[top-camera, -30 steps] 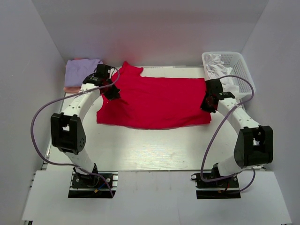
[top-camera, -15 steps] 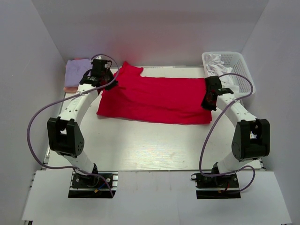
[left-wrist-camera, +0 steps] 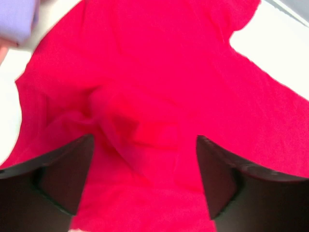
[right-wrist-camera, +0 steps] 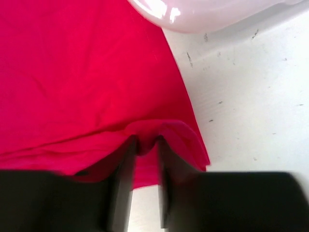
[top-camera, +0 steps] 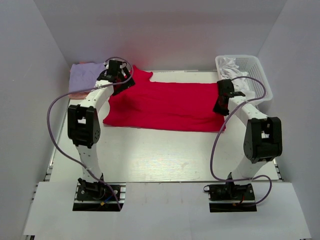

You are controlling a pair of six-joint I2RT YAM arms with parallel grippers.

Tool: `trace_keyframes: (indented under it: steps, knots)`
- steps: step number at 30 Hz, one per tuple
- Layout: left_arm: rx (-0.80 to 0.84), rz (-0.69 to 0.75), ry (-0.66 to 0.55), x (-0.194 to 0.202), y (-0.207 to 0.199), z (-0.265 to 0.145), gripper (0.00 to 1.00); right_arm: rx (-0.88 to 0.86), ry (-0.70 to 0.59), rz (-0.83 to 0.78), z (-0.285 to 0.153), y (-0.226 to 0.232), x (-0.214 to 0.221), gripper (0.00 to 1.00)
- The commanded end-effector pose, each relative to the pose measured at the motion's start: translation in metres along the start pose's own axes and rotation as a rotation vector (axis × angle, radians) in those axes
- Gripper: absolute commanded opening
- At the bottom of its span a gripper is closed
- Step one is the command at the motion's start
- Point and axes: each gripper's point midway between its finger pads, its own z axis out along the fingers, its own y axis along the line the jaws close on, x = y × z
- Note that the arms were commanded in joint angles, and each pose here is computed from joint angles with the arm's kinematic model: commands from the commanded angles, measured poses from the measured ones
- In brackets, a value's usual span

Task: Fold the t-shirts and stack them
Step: Fold the flattened tshirt in 1/3 of the way

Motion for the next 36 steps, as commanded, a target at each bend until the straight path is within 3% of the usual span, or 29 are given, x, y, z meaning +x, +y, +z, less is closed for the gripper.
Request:
trace_keyframes:
  steps: [1,4,9,10,15,19,23,29,33,36]
  knots:
    - [0.001,0.007,-0.084,-0.041,-0.01,-0.006,1.0,-0.038,-0.128,-0.006,-0.013,0.012,-0.042,0.39]
    - [-0.017,0.02,-0.075,-0.05,-0.013,-0.009,1.0,-0.036,-0.143,-0.004,-0.021,0.013,-0.047,0.62]
    - [0.009,0.067,-0.029,-0.037,-0.01,-0.022,1.0,-0.131,-0.167,-0.006,-0.04,0.024,-0.048,0.77]
    - [0.024,0.067,-0.025,-0.033,-0.011,-0.026,1.0,-0.137,-0.159,-0.011,-0.039,0.023,-0.042,0.89]
    - [0.047,0.089,0.06,0.024,0.006,-0.038,1.0,-0.242,-0.172,-0.027,-0.058,0.034,-0.025,0.9]
    - [0.111,0.077,0.136,0.071,0.018,-0.035,1.0,-0.364,-0.102,-0.075,-0.05,0.049,0.012,0.9]
    - [0.058,0.047,0.224,0.1,0.04,-0.026,1.0,-0.391,-0.033,-0.112,-0.032,0.063,0.025,0.9]
    - [-0.084,0.046,0.301,0.131,0.078,-0.015,1.0,-0.625,-0.058,-0.113,-0.022,0.111,0.023,0.9]
    - [-0.177,0.029,0.326,0.145,0.099,-0.017,1.0,-0.567,0.006,-0.078,-0.001,0.102,0.037,0.9]
    - [-0.224,0.04,0.333,0.154,0.114,-0.022,1.0,-0.403,0.049,-0.069,0.027,0.073,0.05,0.9]
